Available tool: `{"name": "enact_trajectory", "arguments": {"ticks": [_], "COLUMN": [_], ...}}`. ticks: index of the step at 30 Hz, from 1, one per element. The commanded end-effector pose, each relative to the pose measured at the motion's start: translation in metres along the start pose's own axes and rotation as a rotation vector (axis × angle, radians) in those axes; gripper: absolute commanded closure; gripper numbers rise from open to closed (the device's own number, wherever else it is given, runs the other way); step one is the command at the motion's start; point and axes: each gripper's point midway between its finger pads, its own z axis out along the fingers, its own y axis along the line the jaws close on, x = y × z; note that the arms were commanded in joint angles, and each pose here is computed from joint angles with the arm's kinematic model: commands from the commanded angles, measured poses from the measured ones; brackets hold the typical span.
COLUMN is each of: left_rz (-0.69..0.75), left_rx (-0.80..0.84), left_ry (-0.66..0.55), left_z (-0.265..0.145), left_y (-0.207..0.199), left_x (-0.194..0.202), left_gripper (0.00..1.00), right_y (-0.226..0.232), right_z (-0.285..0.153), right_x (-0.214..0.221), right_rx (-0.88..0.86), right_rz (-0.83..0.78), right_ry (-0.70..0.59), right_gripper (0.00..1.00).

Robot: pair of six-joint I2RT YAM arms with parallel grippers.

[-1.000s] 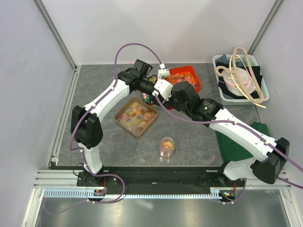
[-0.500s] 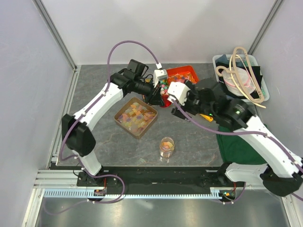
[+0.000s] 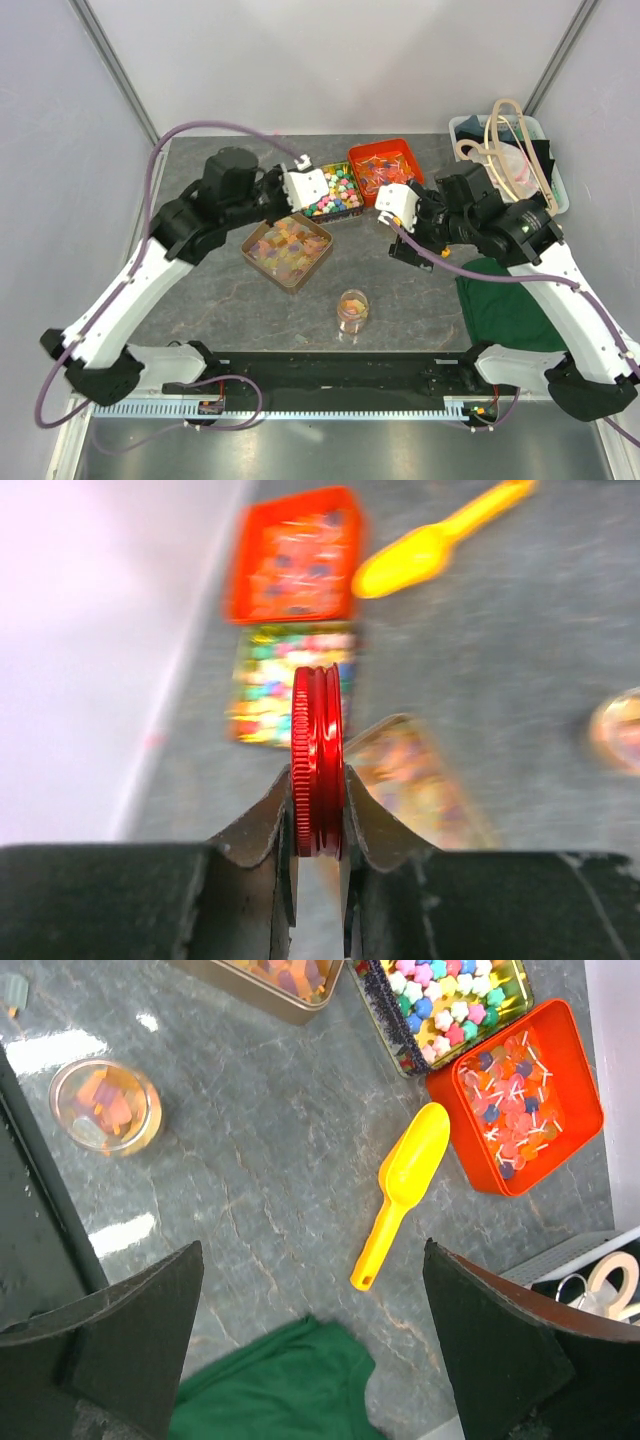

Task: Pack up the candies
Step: Pick up the bottle lid at the center of the board.

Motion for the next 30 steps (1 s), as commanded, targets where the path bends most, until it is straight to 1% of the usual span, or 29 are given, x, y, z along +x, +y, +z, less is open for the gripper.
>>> {"name": "enact_trajectory", "arguments": {"ticks": [1,2,3,5,6,7,8,9,10,11,12,13,15,17,18,20,21,22,24,25,27,29,30], "left_rz": [0.292,0.328,0.4,0.479,0.543,0.586,0.625,0.712,0.772,0.816,0.924,0.977,1.078,1.115,1.135,1.16,1.201,1.229,1.303,1.327,1.395,1.46,1.48], "left_rx": [-0.288,-0.31,-0.343,-0.341,-0.35,-0.333,-0.335,-0.341,-0.312,-0.348,-0.357,-0.347,-0.364,-0.365,-0.379,-0.393,-0.416,-0.421,-0.454,-0.45,-0.466,-0.443,-0.42], "left_ry": [0.132,0.144,0.165,0.18,0.17,0.17,0.163,0.17,0.181,0.154,0.159,0.147,0.093,0.042,-0.002,-0.065,-0.131,-0.163,-0.276,-0.301,-0.4,-0.478,-0.5], "left_z": [-0.055,-0.063,-0.077,-0.081,-0.089,-0.084,-0.082,-0.082,-0.073,-0.072,-0.067,-0.056,-0.049,-0.036,-0.033,-0.027,-0.027,-0.022,-0.018,-0.015,-0.011,-0.007,-0.003], "left_y": [0.04,0.042,0.048,0.044,0.045,0.039,0.037,0.037,0.026,0.028,0.028,0.017,0.013,0.005,0.005,0.002,-0.001,-0.006,-0.018,-0.022,-0.038,-0.055,-0.065], "left_x": [0.006,0.006,0.007,0.01,0.006,0.008,0.007,0.006,0.016,0.01,0.009,0.016,0.003,-0.005,-0.017,-0.031,-0.045,-0.047,-0.065,-0.068,-0.077,-0.081,-0.077], "left_gripper": [0.98,0.98,0.98,0.98,0.98,0.98,0.98,0.98,0.98,0.98,0.98,0.98,0.98,0.98,0.98,0.98,0.98,0.98,0.98,0.98,0.98,0.98,0.98], "right_y": [0.003,0.005,0.003,0.0,-0.001,-0.006,-0.007,-0.01,-0.016,-0.022,-0.026,-0.033,-0.039,-0.046,-0.047,-0.042,-0.04,-0.037,-0.031,-0.034,-0.032,-0.032,-0.027], "right_z": [-0.02,-0.018,-0.018,-0.019,-0.02,-0.028,-0.027,-0.03,-0.038,-0.04,-0.044,-0.049,-0.05,-0.047,-0.044,-0.034,-0.03,-0.023,-0.013,-0.009,-0.003,-0.003,-0.003], "right_x": [-0.003,0.004,0.008,0.011,0.009,0.001,0.0,-0.006,-0.017,-0.023,-0.029,-0.039,-0.046,-0.051,-0.052,-0.053,-0.054,-0.051,-0.055,-0.06,-0.065,-0.072,-0.075], "right_rx": [-0.055,-0.069,-0.067,-0.074,-0.079,-0.062,-0.081,-0.079,-0.071,-0.053,-0.038,-0.016,-0.003,0.005,0.001,-0.048,-0.068,-0.097,-0.132,-0.123,-0.133,-0.131,-0.15], "right_rz": [-0.057,-0.056,-0.059,-0.072,-0.081,-0.107,-0.113,-0.124,-0.14,-0.166,-0.182,-0.202,-0.263,-0.313,-0.327,-0.363,-0.404,-0.42,-0.44,-0.451,-0.459,-0.48,-0.482], "right_ry": [-0.008,0.024,0.047,0.081,0.083,0.066,0.08,0.073,0.055,0.041,0.025,0.0,-0.013,-0.022,-0.023,-0.038,-0.05,-0.049,-0.085,-0.108,-0.142,-0.183,-0.212], "right_gripper": [0.04,0.04,0.04,0.04,0.04,0.04,0.04,0.04,0.04,0.04,0.02,0.02,0.02,0.02,0.02,0.02,0.02,0.02,0.02,0.02,0.02,0.02,0.02]}}
